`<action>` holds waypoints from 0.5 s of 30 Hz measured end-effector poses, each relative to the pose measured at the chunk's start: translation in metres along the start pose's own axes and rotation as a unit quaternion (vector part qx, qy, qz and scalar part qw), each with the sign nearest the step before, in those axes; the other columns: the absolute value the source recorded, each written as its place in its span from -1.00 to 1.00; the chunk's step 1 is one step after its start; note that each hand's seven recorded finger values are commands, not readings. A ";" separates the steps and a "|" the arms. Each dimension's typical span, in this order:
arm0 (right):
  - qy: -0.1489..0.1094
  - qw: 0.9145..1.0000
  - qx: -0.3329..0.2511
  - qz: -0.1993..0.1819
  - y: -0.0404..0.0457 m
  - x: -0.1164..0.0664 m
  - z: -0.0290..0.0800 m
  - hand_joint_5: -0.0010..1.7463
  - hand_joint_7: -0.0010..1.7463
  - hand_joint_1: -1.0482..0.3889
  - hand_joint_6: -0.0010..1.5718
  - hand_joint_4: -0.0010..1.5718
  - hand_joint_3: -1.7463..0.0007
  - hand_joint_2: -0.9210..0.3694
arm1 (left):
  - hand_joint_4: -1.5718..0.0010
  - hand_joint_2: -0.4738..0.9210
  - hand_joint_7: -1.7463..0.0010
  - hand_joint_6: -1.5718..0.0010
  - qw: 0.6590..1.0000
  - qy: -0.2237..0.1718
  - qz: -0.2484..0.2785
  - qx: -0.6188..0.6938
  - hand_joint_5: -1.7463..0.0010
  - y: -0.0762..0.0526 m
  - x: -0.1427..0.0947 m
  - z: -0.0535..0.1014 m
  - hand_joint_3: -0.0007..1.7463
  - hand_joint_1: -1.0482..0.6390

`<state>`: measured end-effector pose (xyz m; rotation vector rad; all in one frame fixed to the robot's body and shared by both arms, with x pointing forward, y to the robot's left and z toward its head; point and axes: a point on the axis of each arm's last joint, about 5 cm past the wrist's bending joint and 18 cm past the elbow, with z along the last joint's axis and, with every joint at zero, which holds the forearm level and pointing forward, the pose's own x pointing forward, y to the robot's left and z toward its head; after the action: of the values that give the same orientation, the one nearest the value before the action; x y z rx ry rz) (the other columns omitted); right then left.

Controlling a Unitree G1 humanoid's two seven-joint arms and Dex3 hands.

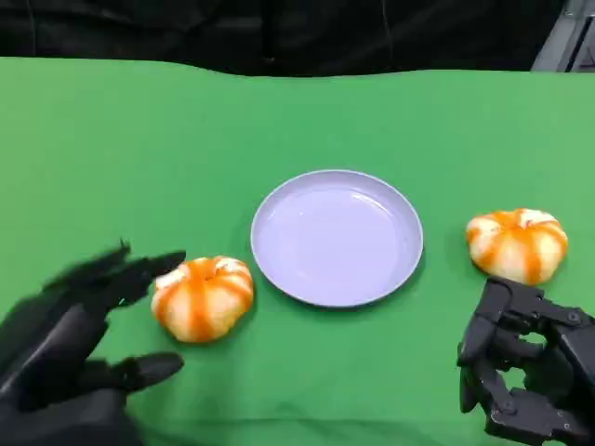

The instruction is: Grasp the bread from the table and place it into the plate.

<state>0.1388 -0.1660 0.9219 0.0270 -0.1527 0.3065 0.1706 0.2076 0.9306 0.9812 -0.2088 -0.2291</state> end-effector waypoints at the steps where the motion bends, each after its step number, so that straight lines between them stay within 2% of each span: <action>1: 0.000 1.000 -0.002 -0.001 0.0003 0.000 0.000 1.00 0.77 0.45 -0.15 -0.04 -0.18 -0.65 | 1.00 1.00 0.99 0.63 0.999 -0.007 0.003 0.050 1.00 -0.001 0.007 0.001 -0.62 -0.91; 4: -0.004 1.000 -0.009 -0.004 0.0007 0.000 0.002 1.00 0.77 0.45 -0.15 -0.04 -0.19 -0.64 | 1.00 1.00 1.00 0.63 0.990 -0.029 0.018 0.137 1.00 0.000 0.019 0.002 -0.61 -0.91; 15: -0.007 1.000 -0.010 -0.005 0.0010 0.001 0.004 1.00 0.78 0.45 -0.15 -0.04 -0.21 -0.63 | 1.00 1.00 1.00 0.63 0.988 -0.033 0.021 0.150 1.00 -0.004 0.020 0.001 -0.61 -0.91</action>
<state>0.1389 -0.1649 0.9256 0.0096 -0.1694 0.2956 0.1889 0.1988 0.9291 1.2669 -0.3312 -0.1952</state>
